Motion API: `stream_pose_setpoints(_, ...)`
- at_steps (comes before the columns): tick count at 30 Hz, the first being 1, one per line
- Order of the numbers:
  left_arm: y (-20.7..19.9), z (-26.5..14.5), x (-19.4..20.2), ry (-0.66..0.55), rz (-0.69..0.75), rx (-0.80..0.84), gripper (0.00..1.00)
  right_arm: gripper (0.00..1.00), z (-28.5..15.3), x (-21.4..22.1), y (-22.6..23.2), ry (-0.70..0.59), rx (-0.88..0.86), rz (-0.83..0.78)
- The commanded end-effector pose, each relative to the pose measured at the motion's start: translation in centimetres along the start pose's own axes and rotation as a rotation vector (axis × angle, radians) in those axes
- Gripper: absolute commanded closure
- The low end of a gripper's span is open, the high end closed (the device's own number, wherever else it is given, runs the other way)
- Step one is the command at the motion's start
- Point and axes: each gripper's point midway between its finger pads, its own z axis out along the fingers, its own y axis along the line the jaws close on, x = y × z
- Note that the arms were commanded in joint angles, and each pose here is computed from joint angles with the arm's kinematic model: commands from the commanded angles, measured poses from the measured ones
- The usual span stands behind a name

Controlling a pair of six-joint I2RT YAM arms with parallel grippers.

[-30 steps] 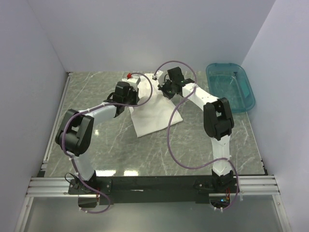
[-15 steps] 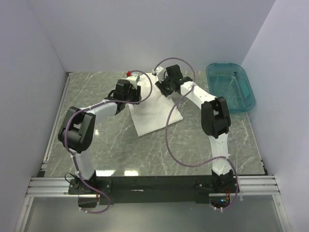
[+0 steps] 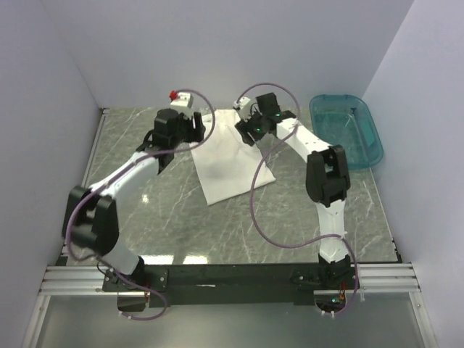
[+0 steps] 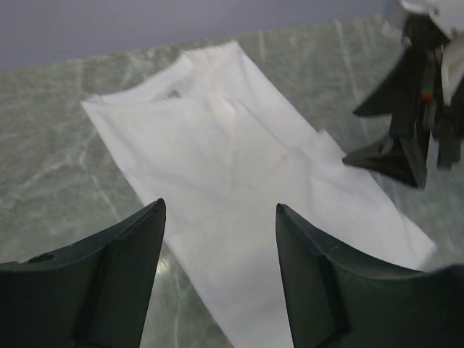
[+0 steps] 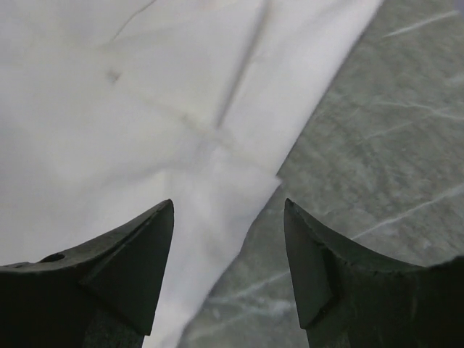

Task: Fold and stack the t-shirts
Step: Fold the tshirt

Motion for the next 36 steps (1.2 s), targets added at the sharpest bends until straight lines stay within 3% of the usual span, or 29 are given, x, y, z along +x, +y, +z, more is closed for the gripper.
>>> stream_pose_setpoints(1, -5.4, -4.7, 3.5, 0.078, 0.027, 0.249, 0.33, 0.31, -7.9, -0.6, 3.0, -0.092, -0.33, -0.212)
stream_pose_setpoints(2, -6.5, -5.7, 4.8, 0.098, 0.063, 0.29, 0.33, 0.31, -9.9, 1.4, 3.8, -0.093, -0.391, -0.271)
stream_pose_setpoints(3, -8.7, -7.2, 6.7, 0.12, 0.126, 0.315, 0.32, 0.3, -11.1, 2.7, 4.8, -0.135, -0.459, -0.436)
stream_pose_setpoints(4, -9.9, -7.9, 7.6, 0.121, 0.235, 0.34, 0.32, 0.29, -11.3, 6.1, 6.1, -0.117, -0.508, -0.46)
stream_pose_setpoints(6, -11.6, -9.4, 9.8, 0.133, 0.379, 0.371, 0.32, 0.22, -13.8, 6.3, 4.1, -0.207, -0.423, -0.619)
stream_pose_setpoints(9, -13.2, -11.5, 13.2, 0.13, 0.583, 0.461, 0.32, 0.2, -15.3, 8.8, 3.3, -0.214, -0.406, -0.682)
stream_pose_setpoints(13, -13.0, -12.9, 16.4, 0.15, 0.748, 0.509, 0.33, 0.2, -15.4, 11.9, 5.3, -0.189, -0.482, -0.736)
stream_pose_setpoints(19, -9.9, -11.6, 19.8, 0.266, 0.839, 0.39, 0.39, 0.2, -14.4, 11.3, 7.3, -0.231, -0.455, -0.784)
stream_pose_setpoints(32, -7.6, -10.2, 25.3, 0.433, 0.936, 0.329, 0.47, 0.25, -12.1, 10.8, 8.7, -0.207, -0.451, -0.796)
stream_pose_setpoints(36, -6.5, -9.6, 26.3, 0.488, 0.975, 0.268, 0.6, 0.27, -11.9, 10.9, 8.7, -0.21, -0.447, -0.795)
